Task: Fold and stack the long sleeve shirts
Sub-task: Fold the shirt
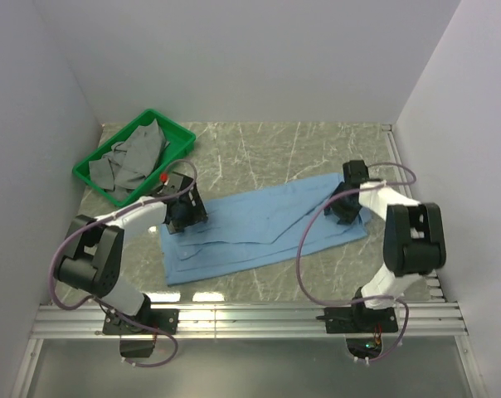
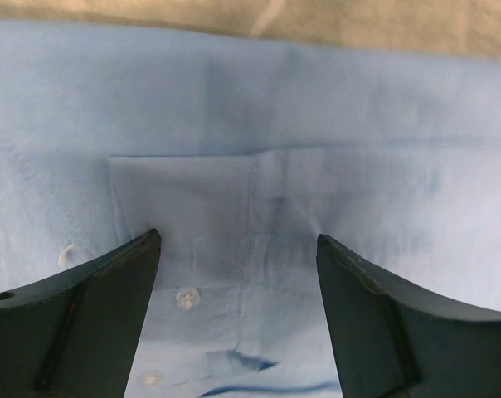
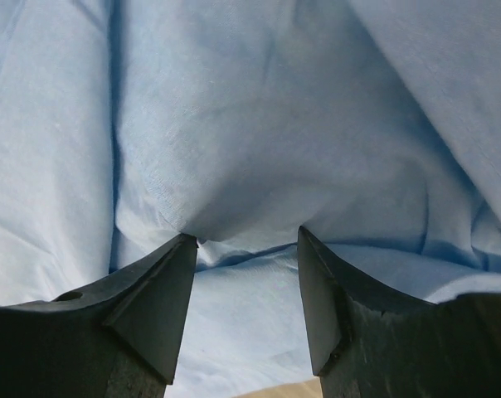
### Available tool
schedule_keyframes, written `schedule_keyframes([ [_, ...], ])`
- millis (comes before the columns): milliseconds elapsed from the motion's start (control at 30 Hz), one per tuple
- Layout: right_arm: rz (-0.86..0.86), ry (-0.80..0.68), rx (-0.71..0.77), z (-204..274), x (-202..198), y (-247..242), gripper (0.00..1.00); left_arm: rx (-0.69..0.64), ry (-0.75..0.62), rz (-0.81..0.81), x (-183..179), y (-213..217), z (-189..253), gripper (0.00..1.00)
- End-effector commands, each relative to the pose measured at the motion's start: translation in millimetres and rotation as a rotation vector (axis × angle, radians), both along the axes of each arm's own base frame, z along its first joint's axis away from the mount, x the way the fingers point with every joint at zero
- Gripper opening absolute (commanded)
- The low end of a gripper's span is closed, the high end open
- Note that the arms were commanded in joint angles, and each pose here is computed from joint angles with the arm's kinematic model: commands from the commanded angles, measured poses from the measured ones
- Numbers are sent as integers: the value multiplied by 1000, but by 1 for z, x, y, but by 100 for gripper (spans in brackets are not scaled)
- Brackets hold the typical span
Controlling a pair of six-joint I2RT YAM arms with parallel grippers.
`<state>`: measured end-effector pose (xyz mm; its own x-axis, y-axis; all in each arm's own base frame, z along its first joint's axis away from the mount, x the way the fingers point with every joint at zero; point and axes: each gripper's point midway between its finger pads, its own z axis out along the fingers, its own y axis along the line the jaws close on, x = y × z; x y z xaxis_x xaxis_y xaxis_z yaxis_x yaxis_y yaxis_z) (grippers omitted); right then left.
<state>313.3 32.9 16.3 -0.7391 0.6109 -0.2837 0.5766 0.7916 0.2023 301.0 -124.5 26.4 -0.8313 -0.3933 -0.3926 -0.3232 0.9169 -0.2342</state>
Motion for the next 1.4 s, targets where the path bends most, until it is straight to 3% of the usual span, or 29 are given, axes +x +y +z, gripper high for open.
schedule_keyframes([
  [0, 28, -78, -61, -2, 75, -11, 59, -130, 127, -41, -39, -20, -15, 83],
  [100, 72, -107, -76, 3, 127, -8, 59, -197, 99, -93, -50, -36, -1, 84],
  [167, 126, -69, -94, 2, 139, -8, 47, -184, 97, -112, -59, -41, 2, 85],
  [200, 152, -56, -89, 2, 144, -6, 48, -181, 78, -142, -64, -48, 9, 86],
  [333, 188, -45, -195, 31, 127, -12, 54, -193, 17, -205, -74, -62, 31, 88],
  [367, 162, -153, -223, 68, 132, -13, 54, -196, -5, -209, -72, -63, 40, 88],
  [400, 162, -166, -228, 71, 120, -10, 54, -198, -31, -214, -69, -63, 48, 88],
  [467, 134, -305, -161, 112, 118, 0, 55, -179, -125, -209, -57, -59, 74, 88],
  [667, 115, -367, 73, 116, 75, 48, 59, 19, -287, -134, -19, -21, 115, 89],
  [800, 103, -330, 213, 81, 35, 83, 56, 80, -266, -71, 1, 6, 106, 87],
  [900, 65, -348, 299, 70, 27, 101, 54, 83, -220, -51, 8, 11, 87, 84],
  [1200, -38, -279, 260, 28, 51, 96, 47, -3, -42, -32, 13, -11, 24, 68],
  [1367, -52, -232, 243, 12, 75, 95, 46, -37, 45, -52, -4, -17, 5, 66],
])
